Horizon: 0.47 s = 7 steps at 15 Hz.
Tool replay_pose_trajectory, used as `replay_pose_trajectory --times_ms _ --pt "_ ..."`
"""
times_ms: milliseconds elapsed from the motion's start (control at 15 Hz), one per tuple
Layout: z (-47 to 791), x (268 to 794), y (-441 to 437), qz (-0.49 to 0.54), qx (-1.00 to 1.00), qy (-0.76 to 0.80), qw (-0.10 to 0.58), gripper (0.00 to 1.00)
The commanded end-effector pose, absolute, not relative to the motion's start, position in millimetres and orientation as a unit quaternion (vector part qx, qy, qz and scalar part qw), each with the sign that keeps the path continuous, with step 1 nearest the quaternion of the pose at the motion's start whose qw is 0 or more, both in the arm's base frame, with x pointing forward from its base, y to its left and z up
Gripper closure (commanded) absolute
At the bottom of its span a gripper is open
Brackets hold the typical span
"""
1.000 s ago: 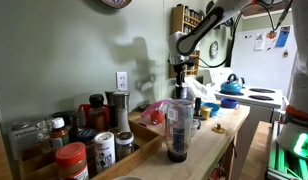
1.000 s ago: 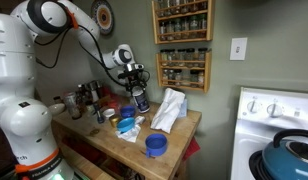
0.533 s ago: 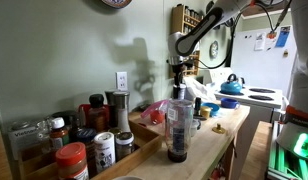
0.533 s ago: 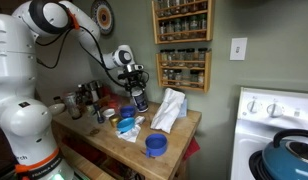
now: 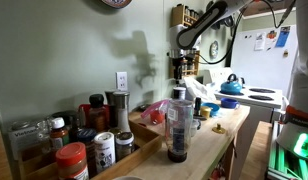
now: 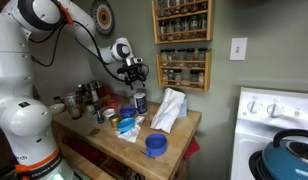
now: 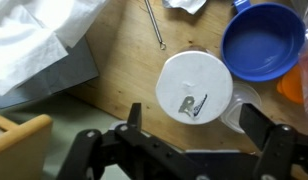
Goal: Move the white and black container to the right.
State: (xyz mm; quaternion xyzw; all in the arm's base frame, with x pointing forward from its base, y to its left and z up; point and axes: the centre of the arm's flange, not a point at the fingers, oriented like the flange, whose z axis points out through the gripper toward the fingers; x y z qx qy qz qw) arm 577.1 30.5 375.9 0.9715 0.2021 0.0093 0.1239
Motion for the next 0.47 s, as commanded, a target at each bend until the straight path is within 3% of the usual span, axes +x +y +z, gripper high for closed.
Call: replay_pose_trajectory --times_ms 0,200,333,400 --pt "439.9 526.0 27.9 -0.002 0.966 0.208 0.157 0.0" --pt "467.3 469.0 28.0 -0.041 0.951 0.274 0.137 0.0" --pt "478.7 443.7 32.0 0.008 0.937 0.323 0.134 0.0" --pt "471.3 490.8 32.7 -0.021 0.948 0.284 0.143 0.0"
